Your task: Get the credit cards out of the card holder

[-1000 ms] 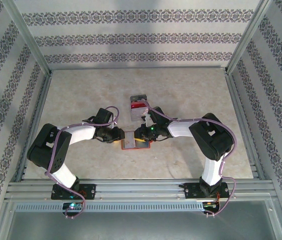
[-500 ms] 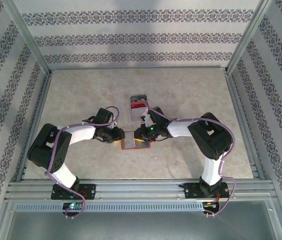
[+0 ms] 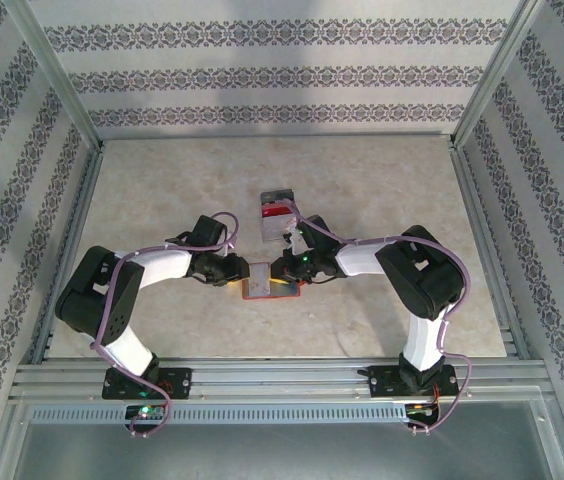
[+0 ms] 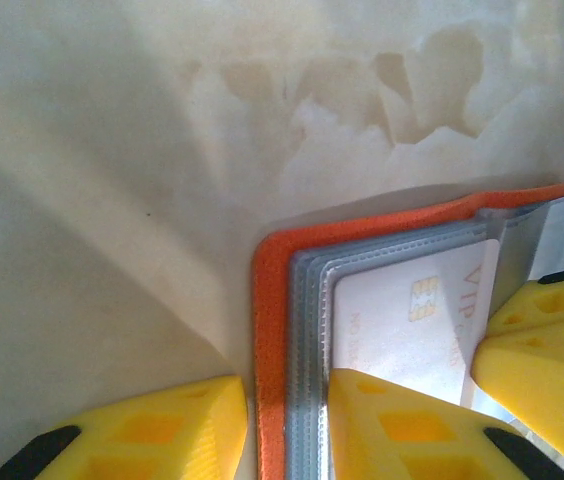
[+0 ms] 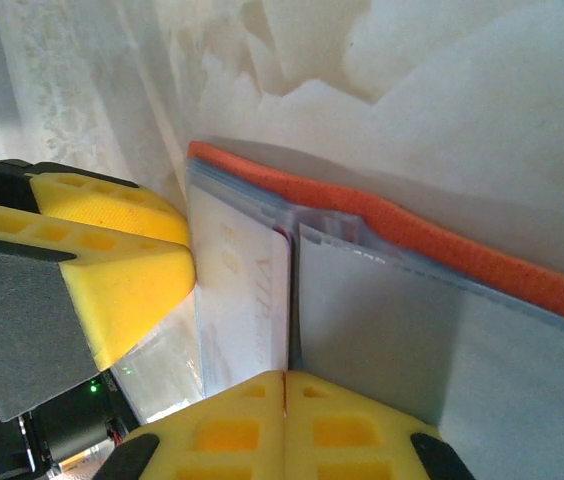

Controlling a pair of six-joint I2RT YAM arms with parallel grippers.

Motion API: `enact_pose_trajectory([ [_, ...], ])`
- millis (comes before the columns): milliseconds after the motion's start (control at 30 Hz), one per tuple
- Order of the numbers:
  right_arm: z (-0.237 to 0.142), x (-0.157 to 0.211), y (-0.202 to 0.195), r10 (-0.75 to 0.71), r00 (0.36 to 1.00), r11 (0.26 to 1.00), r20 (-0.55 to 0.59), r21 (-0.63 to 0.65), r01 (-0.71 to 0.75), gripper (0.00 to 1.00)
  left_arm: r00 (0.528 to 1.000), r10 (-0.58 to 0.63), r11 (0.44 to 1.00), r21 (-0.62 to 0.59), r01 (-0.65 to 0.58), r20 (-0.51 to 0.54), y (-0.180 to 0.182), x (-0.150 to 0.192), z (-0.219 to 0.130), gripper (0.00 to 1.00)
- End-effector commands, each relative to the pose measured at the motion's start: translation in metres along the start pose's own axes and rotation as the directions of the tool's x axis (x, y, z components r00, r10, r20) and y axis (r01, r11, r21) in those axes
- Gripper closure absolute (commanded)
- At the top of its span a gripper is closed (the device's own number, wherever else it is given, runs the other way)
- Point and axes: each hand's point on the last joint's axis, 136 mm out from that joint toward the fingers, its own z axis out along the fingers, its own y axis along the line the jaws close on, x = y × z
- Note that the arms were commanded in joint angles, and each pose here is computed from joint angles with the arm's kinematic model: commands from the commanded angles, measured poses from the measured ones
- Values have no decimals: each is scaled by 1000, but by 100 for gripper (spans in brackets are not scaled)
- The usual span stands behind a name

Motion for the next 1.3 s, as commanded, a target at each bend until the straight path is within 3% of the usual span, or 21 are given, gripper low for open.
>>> enact_pose_trajectory([
  [0, -4, 8, -11, 17, 1000, 1000, -11, 18, -17, 96, 995, -47, 951, -309, 17, -90, 83, 40, 25, 67],
  [333, -14, 10, -12, 8, 1000, 1000, 3, 7, -8, 100, 994, -48, 951, -310, 16, -95, 84, 40, 27, 67],
  [500, -10, 8, -4, 1, 1000, 999, 2, -42, -1, 77, 994, -47, 951, -308, 15, -98, 83, 41, 27, 68],
  [633, -7, 7, -4, 6, 1000, 999, 3, -52, -6, 69, 994, -47, 952, -305, 15, -97, 82, 40, 27, 68],
  [967, 1, 8, -8, 18, 1000, 999, -7, -39, -19, 71, 994, -46, 953, -303, 15, -97, 82, 40, 27, 68],
  [1267, -7, 6, -10, 21, 1000, 999, 20, -34, -20, 92, 994, -47, 951, -308, 14, -98, 83, 40, 27, 68],
])
